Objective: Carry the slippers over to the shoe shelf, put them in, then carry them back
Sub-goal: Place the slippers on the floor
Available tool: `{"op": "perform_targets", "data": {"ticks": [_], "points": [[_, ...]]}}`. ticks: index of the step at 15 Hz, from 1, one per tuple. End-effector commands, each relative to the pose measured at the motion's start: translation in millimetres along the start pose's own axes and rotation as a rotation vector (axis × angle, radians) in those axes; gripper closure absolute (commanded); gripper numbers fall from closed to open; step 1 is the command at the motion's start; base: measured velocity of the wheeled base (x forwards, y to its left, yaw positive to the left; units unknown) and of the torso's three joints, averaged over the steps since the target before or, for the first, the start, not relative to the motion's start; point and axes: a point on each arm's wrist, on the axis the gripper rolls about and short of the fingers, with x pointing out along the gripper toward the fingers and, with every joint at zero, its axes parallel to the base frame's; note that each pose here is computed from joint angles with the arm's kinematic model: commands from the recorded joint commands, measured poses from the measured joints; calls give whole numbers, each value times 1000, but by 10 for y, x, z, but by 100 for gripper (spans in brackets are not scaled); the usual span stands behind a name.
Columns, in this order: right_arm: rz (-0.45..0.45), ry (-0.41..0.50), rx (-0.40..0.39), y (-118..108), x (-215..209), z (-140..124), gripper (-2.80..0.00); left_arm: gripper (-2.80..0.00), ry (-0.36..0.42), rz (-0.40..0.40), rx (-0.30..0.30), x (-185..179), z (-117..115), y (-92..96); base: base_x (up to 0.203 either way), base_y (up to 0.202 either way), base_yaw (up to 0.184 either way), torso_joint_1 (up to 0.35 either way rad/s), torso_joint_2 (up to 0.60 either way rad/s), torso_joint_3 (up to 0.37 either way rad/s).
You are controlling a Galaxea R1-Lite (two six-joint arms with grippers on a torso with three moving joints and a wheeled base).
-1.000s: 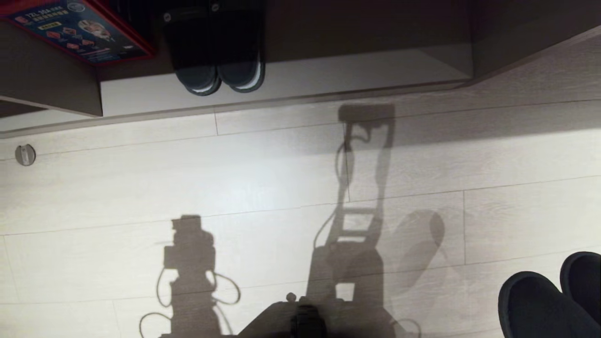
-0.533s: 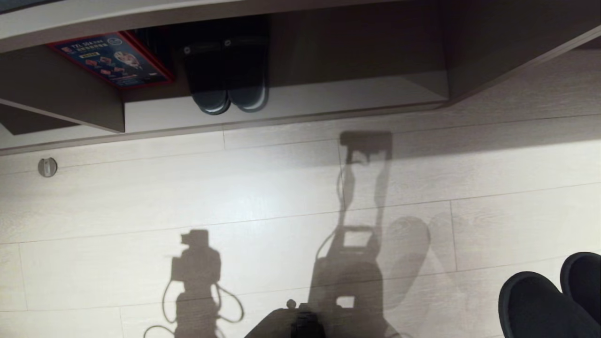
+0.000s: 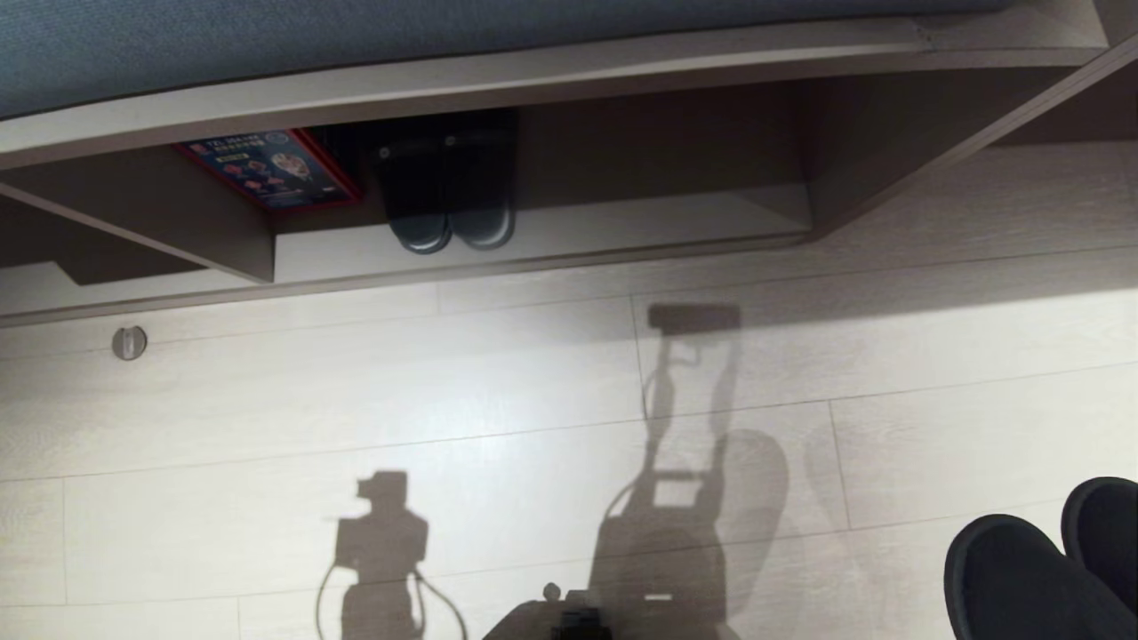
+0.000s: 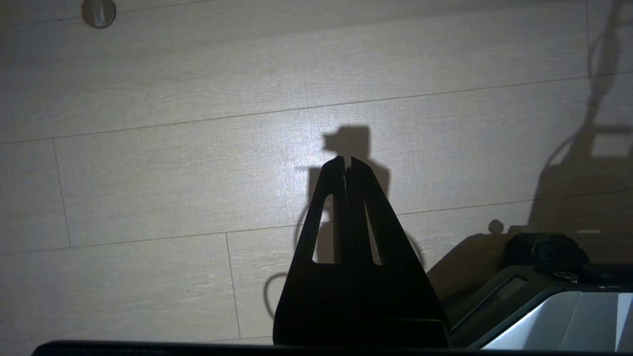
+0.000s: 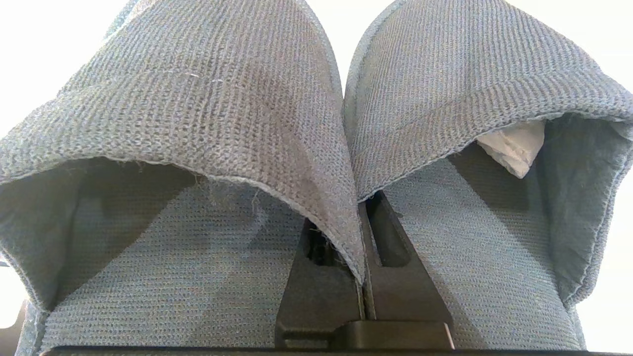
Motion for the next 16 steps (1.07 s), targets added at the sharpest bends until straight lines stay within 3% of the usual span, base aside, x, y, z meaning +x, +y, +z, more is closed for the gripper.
{"op": "perform_targets", "data": {"ticks": [1, 16], "points": [[1, -1, -1, 0, 0, 1, 0, 0, 0, 0, 0, 1, 1, 0, 0, 0, 0, 5, -5, 203], [3, -2, -28, 0, 1, 5, 0, 0, 0, 0, -2, 1, 1, 0, 0, 0, 0, 3, 2, 201]]}}
